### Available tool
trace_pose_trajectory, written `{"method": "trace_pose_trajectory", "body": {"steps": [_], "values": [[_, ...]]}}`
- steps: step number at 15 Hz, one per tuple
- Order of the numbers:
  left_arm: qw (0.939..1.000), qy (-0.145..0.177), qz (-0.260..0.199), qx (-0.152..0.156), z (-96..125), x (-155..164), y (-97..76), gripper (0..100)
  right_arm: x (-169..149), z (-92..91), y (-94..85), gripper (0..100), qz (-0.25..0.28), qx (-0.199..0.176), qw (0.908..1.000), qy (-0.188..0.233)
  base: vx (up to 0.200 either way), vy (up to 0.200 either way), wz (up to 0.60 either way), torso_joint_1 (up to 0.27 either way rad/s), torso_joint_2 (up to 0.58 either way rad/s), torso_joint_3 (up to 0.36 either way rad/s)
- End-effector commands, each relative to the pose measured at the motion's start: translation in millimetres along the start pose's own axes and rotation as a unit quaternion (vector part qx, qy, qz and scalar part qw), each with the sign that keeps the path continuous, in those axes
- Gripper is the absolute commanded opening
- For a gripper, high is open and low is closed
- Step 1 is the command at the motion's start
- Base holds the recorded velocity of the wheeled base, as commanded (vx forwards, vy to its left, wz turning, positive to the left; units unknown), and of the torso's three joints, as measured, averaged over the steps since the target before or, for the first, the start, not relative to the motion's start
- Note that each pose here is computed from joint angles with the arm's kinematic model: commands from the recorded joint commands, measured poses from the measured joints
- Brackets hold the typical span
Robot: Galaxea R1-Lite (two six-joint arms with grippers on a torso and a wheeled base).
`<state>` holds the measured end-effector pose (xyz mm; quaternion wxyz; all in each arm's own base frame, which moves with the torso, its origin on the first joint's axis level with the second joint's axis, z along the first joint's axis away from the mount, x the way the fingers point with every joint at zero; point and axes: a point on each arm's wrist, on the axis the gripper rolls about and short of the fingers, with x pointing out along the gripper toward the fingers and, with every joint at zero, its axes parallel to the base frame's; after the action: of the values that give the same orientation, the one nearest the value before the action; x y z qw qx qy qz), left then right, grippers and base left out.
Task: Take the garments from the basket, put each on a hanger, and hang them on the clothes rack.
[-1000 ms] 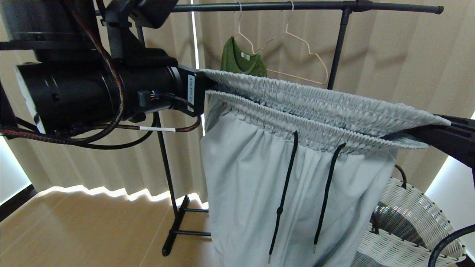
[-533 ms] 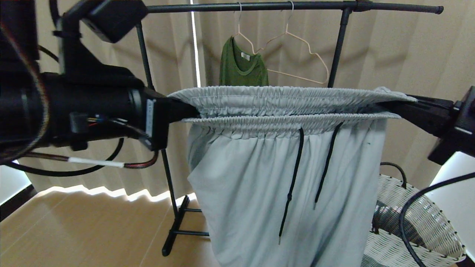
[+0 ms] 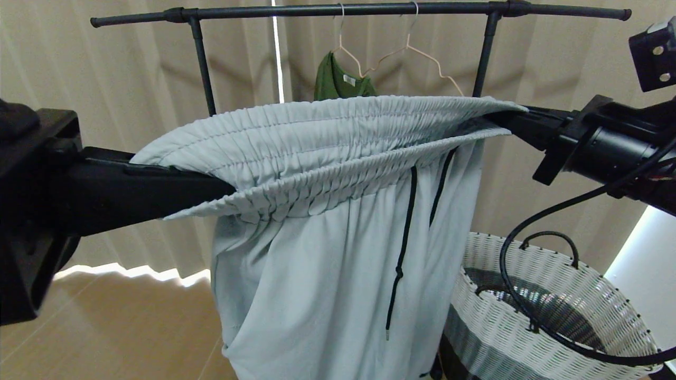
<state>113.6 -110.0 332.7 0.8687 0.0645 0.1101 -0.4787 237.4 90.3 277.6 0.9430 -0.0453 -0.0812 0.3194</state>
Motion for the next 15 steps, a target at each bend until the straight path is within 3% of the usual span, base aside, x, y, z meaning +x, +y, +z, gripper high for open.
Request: {"method": "trace_pose_trajectory", "body": {"steps": [1, 2, 4, 6, 7, 11, 15], "values": [[1.0000, -0.003, 0.003, -0.001, -0.1, -2.2, -0.4, 0, 5.5, -5.5, -0.8, 0, 0.001, 0.003, 1.0000, 0.008, 0.000, 0.000, 0.00, 0.000, 0.00, 0.000], [0.9999, 0.000, 0.017, -0.002, -1.0, -1.5, 1.0, 0, 5.1, -5.4, -0.7, 0, 0.000, 0.003, 1.0000, 0.008, 0.000, 0.000, 0.00, 0.000, 0.00, 0.000], [0.9919, 0.016, 0.126, -0.001, -3.3, 16.3, 14.8, 0, 0.4, -3.4, 0.2, 0, -0.002, 0.002, 1.0000, 0.009, 0.000, 0.000, 0.00, 0.000, 0.00, 0.000], [0.9834, -0.012, 0.181, 0.004, 0.4, 30.1, 21.8, 0, -12.0, 9.7, 3.2, 0, -0.002, 0.000, 1.0000, -0.004, 0.000, 0.000, 0.00, 0.000, 0.00, 0.000], [0.9828, -0.024, 0.183, 0.005, 1.2, 33.1, 22.8, 0, -18.0, 14.4, 4.7, 0, -0.003, -0.001, 1.0000, -0.007, 0.000, 0.000, 0.00, 0.000, 0.00, 0.000], [0.9797, 0.010, 0.198, 0.030, -19.7, 44.5, 25.0, 0, -41.2, 7.7, 13.2, 0, 0.000, 0.009, 0.9996, 0.025, 0.000, 0.000, 0.00, 0.000, 0.00, 0.000], [0.9771, -0.025, 0.206, 0.046, -10.8, 42.7, 26.3, 0, -39.0, 10.8, 12.1, 0, 0.000, 0.007, 0.9998, 0.020, 0.000, 0.000, 0.00, 0.000, 0.00, 0.000]]}}
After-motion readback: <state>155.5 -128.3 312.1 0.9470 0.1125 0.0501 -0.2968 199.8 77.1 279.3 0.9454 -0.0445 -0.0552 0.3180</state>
